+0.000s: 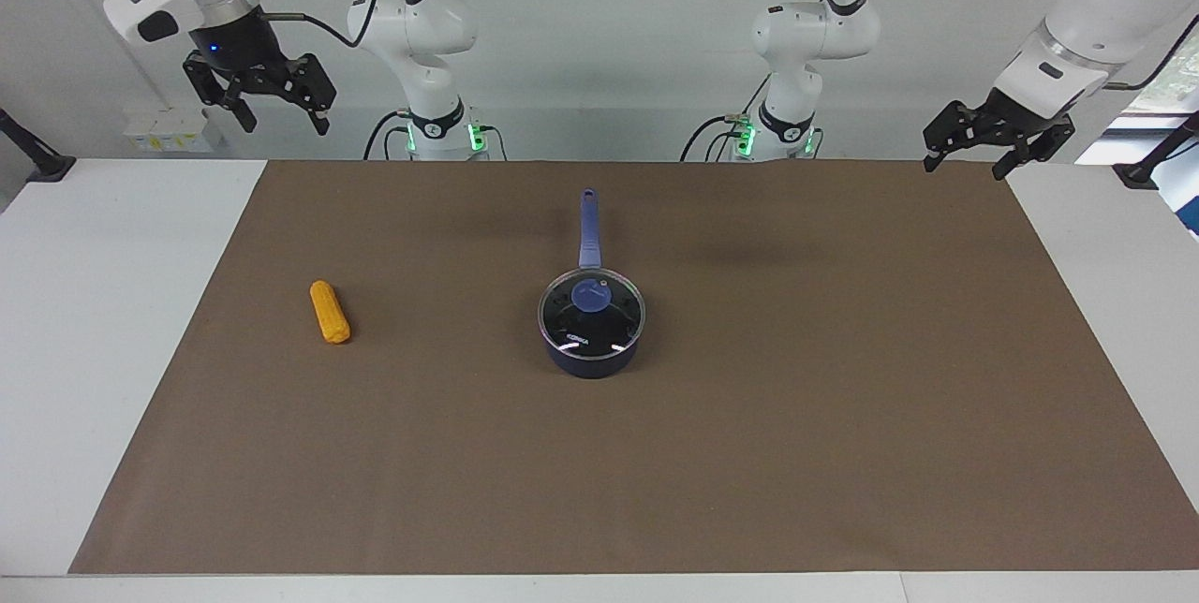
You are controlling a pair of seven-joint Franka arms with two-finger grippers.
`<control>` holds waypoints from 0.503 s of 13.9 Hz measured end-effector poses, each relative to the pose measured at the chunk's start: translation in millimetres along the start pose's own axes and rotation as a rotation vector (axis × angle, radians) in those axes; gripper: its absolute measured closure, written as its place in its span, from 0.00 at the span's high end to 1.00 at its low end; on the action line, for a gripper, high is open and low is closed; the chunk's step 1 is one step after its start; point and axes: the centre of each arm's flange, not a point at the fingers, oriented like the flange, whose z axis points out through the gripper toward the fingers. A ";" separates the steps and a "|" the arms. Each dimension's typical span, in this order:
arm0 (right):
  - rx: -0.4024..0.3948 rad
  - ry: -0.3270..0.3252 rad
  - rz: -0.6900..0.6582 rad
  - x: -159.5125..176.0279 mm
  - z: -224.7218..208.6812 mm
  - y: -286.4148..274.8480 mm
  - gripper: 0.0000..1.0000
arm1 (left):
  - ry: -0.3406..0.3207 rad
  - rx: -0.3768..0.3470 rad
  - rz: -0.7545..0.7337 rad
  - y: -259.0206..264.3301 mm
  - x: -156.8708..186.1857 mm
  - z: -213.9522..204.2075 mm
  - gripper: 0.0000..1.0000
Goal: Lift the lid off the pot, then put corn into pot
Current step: 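Move the left gripper toward the pot while the right gripper reaches the corn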
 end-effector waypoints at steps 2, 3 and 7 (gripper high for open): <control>0.000 -0.006 -0.079 1.0 4.9 0.6 1.00 | 0.020 0.005 0.023 11.5 7.7 10.0 1.00; 0.001 -0.009 -0.118 2.8 11.2 1.1 1.00 | 0.035 0.003 0.032 17.5 11.3 12.6 1.00; -0.004 0.033 -0.187 23.9 60.4 3.0 1.00 | 0.057 -0.009 0.038 25.6 14.9 12.6 1.00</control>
